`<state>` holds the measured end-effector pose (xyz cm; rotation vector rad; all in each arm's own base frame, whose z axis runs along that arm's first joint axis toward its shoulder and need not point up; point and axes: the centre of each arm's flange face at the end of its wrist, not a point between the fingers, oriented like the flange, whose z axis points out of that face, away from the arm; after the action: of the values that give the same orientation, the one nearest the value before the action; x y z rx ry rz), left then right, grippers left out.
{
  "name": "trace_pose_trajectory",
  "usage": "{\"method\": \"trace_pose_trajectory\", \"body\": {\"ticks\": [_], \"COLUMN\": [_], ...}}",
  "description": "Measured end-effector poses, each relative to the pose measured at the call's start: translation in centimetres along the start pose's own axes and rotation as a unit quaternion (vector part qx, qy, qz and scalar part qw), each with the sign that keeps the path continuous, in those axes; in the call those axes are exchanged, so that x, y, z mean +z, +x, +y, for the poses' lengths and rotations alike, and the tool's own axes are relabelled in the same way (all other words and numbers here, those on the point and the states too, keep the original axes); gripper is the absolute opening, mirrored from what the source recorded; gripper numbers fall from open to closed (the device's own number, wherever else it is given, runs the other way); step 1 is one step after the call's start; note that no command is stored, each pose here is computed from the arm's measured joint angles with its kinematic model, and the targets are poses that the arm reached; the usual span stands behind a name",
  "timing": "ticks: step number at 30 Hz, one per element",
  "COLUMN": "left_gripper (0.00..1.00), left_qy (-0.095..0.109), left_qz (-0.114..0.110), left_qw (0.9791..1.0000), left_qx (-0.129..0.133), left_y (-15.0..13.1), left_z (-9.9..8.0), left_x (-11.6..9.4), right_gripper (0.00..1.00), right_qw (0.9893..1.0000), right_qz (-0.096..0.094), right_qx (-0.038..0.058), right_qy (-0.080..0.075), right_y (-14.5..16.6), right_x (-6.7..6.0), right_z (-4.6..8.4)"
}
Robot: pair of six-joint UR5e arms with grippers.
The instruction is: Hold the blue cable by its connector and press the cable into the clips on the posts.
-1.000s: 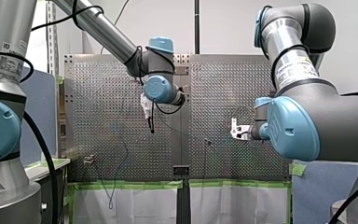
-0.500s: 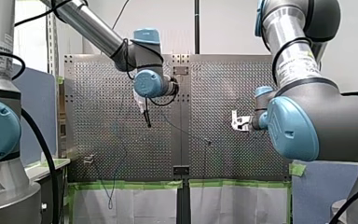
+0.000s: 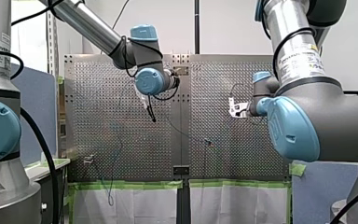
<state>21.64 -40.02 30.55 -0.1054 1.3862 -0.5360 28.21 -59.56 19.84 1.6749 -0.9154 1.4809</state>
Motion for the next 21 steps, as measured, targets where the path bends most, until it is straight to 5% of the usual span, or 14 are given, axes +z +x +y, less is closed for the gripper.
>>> {"method": "trace_pose_trajectory", "body": {"ticks": [21], "left_gripper": [1.0], "left_qy": [0.0], "left_qz": [-0.001], "left_qw": [1.0], "left_qx": [0.0], "left_y": [-0.01], "left_z": [-0.01], "left_x": [0.0], "right_gripper": [0.0], "right_qw": [1.0], "right_qz": [0.002], "right_qx": [-0.0019], "right_qy": [0.003], "right_y": [0.34], "right_x": [-0.02], "right_z": [-0.33]}}
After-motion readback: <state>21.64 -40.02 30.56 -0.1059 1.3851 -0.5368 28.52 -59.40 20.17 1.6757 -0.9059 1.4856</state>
